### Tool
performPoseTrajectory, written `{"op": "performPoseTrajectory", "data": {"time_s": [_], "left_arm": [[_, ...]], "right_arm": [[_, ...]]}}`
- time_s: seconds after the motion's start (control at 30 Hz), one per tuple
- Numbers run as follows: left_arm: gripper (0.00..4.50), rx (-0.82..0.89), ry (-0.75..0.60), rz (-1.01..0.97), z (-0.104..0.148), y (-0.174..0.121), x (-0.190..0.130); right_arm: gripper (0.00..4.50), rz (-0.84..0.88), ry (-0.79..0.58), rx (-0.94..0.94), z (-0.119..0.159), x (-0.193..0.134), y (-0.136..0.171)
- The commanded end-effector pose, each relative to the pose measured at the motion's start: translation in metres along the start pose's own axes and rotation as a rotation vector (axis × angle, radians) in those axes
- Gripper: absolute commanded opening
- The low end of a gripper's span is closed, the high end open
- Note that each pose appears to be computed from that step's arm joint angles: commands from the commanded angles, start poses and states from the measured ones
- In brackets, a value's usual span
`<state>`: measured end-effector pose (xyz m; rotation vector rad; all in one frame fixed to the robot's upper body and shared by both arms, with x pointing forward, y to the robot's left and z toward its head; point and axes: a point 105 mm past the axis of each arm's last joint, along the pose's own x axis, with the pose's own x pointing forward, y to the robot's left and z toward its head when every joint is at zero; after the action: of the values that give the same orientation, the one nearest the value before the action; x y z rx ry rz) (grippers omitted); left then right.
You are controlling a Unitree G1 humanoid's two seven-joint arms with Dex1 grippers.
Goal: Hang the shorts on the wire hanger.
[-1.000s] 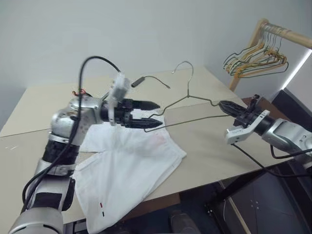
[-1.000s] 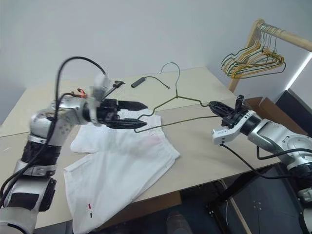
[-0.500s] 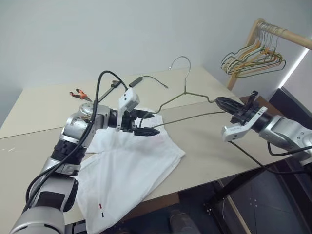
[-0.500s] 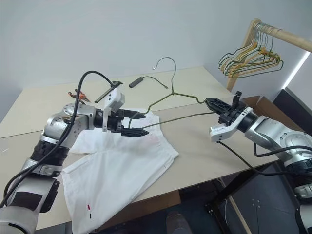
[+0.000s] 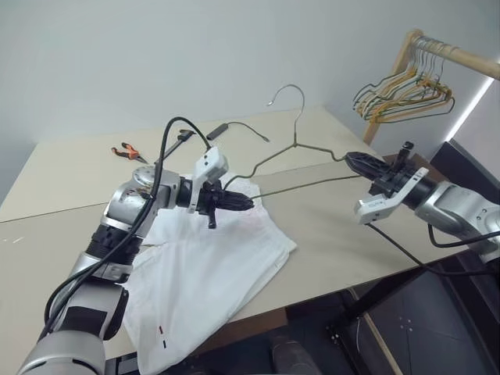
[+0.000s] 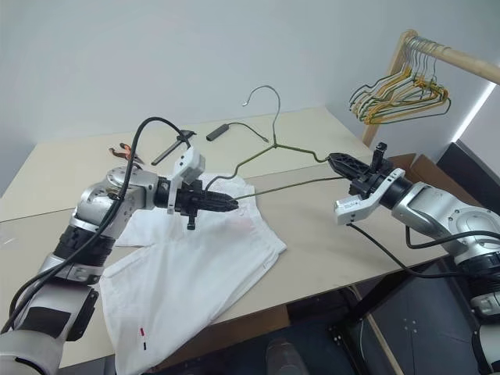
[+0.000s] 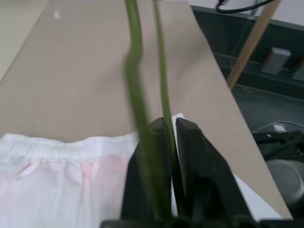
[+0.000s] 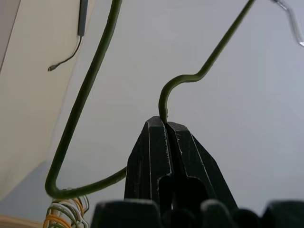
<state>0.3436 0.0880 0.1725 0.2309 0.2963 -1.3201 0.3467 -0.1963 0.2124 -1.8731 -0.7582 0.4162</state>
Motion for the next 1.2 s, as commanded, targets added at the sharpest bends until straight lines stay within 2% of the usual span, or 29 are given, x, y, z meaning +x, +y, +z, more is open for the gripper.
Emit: {"op": "performPoseTrajectory", "data": {"time_s": [0.03,0.17,0.27,0.33,0.43,0.5,0.57,0.67,0.93,1.07,1.13,1.2], "left_arm": [[0.02,0.074,-0.03,-0.005,0.016,-0.004,-0.006],[0.0,0.088,-0.014,0.043,0.009,-0.001,-0.015],[0.0,0.101,0.009,0.09,0.003,0.004,-0.026],[0.0,0.15,0.032,0.115,-0.001,0.005,-0.036],[0.0,0.284,0.099,0.118,-0.006,0.006,-0.05],[0.0,0.349,0.127,0.107,-0.009,0.005,-0.055],[0.0,0.358,0.11,0.089,-0.006,0.002,-0.056],[0.0,0.371,0.066,0.043,-0.004,-0.008,-0.055],[0.0,0.374,0.054,0.037,-0.003,-0.015,-0.052],[0.0,0.377,0.063,0.044,-0.004,-0.017,-0.052],[0.0,0.375,0.075,0.047,-0.006,-0.018,-0.052],[0.0,0.376,0.079,0.04,-0.008,-0.019,-0.053]], "right_arm": [[0.0,-0.077,-0.021,-0.016,-0.002,0.003,-0.024],[1.02,-0.044,-0.106,0.13,0.013,0.0,-0.022],[2.09,0.016,-0.159,0.3,0.024,-0.006,-0.021],[2.75,0.133,-0.143,0.575,0.029,-0.015,-0.02],[3.76,0.251,-0.217,1.098,0.039,-0.022,-0.046],[3.76,0.306,-0.271,1.256,0.042,-0.024,-0.058],[3.76,0.376,-0.237,1.316,0.031,-0.023,-0.052],[3.76,0.542,-0.094,1.305,0.018,-0.015,-0.025],[3.76,0.83,-0.107,1.354,0.037,0.0,-0.008],[3.76,0.873,-0.083,1.341,0.041,0.013,-0.002],[3.4,0.901,-0.08,1.328,0.044,0.017,-0.001],[2.85,0.928,-0.083,1.309,0.047,0.02,-0.001]]}}
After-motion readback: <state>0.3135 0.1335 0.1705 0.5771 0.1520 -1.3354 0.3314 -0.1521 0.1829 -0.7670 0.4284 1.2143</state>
